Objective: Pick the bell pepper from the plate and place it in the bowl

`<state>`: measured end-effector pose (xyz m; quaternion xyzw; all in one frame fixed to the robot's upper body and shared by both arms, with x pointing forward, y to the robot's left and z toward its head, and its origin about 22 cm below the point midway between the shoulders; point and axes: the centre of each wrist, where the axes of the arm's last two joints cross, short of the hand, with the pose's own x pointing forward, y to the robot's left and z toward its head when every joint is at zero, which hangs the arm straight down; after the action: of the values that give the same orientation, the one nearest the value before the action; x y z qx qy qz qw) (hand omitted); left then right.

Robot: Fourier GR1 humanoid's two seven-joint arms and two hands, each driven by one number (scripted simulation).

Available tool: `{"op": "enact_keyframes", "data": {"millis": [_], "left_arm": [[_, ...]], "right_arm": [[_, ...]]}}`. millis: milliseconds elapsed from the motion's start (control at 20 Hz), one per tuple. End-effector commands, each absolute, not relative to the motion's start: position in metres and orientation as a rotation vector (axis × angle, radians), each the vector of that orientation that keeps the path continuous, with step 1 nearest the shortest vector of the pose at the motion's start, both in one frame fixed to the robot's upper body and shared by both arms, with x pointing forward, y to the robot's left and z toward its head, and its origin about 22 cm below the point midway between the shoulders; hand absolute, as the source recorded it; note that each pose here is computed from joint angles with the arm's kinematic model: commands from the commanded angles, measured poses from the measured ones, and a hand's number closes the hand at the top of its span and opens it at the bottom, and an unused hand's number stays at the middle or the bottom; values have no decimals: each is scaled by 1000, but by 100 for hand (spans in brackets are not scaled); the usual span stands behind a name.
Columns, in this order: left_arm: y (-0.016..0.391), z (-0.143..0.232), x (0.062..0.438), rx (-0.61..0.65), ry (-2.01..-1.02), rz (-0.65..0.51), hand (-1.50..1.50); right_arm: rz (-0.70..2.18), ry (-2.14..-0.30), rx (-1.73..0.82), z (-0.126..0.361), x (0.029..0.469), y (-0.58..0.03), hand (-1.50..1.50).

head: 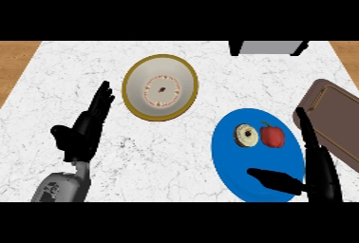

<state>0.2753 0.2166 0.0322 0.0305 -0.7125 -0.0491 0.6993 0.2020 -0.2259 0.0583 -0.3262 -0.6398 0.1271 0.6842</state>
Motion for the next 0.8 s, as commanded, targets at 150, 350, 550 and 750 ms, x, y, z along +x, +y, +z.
{"op": "enact_keyframes", "data": {"millis": [150, 350, 550, 750], "left_arm": [[222, 12, 278, 66, -1590, -92, 0], [202, 38, 270, 80, -1586, -110, 0], [222, 31, 263, 70, -1594, -102, 0], [193, 24, 262, 70, -1603, -115, 0]], "right_arm": [[229, -1422, -671, 38, 208, -221, -150], [212, -1443, -643, 31, 210, -226, -150], [204, -1421, -643, 22, 222, -219, -150], [206, -1417, -650, 13, 229, -231, -150]]}}
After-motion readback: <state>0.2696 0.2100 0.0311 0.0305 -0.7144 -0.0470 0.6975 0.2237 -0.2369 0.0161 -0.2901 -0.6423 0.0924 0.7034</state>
